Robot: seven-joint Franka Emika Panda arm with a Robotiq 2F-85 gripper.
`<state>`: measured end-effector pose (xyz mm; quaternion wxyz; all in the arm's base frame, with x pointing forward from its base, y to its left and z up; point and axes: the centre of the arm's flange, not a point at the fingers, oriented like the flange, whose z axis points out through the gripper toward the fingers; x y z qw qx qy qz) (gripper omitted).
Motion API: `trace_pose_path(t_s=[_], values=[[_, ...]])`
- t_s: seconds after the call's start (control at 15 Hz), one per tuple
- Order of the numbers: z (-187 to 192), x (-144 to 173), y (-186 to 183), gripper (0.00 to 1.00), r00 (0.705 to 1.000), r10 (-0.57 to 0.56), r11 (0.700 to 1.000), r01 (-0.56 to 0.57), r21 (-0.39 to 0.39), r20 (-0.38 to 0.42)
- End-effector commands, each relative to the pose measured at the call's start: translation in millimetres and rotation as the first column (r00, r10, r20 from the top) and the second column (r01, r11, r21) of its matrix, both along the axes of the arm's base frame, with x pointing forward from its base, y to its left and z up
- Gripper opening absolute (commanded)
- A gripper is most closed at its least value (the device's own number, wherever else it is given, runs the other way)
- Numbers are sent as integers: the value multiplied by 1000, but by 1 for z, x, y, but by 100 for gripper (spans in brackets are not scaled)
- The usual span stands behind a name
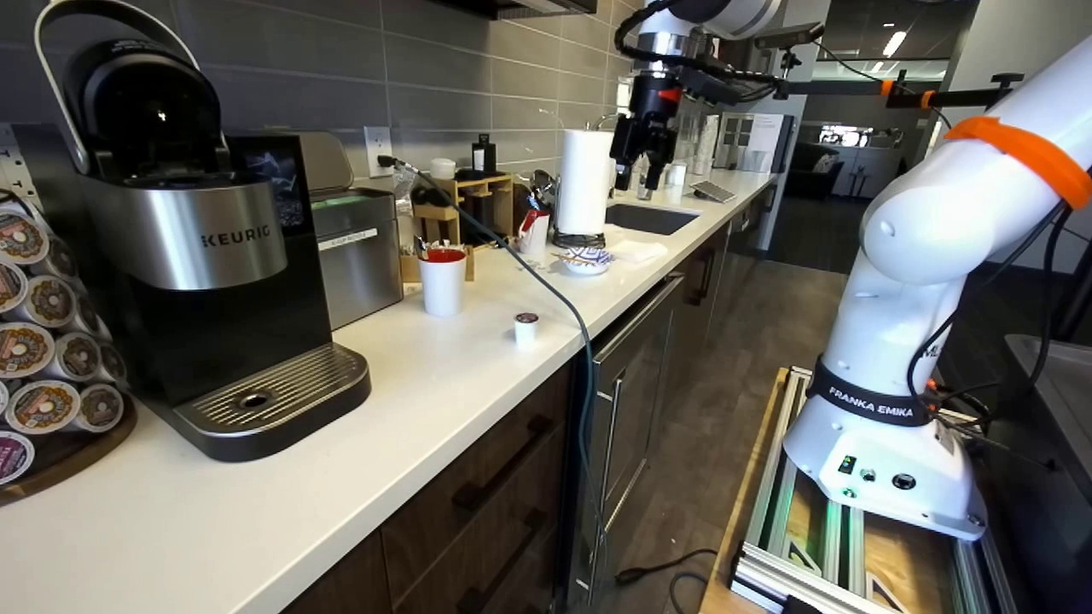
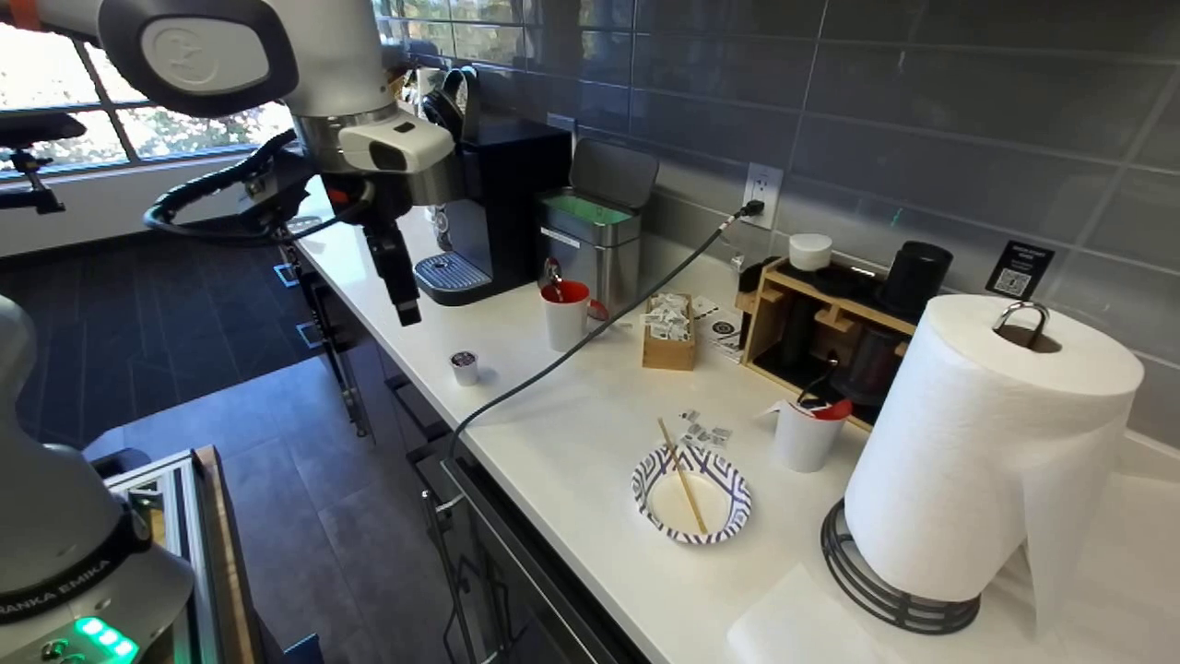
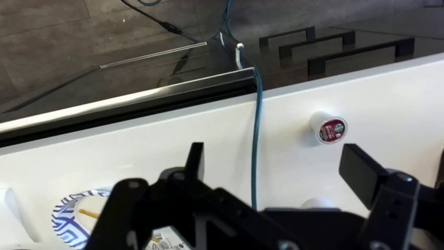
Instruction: Put the capsule in the coffee machine
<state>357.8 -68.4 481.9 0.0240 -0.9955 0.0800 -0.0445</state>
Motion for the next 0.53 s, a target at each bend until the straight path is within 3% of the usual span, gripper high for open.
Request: trace_pose_path(t_s=[0.0,0.4,0.47], values=[[-4,27,48,100,995,-99,995,99,10,26],[-34,46,127,100,986,-151,988,148,-38,-68],[-24,31,108,100,992,-120,992,118,-50,-28]])
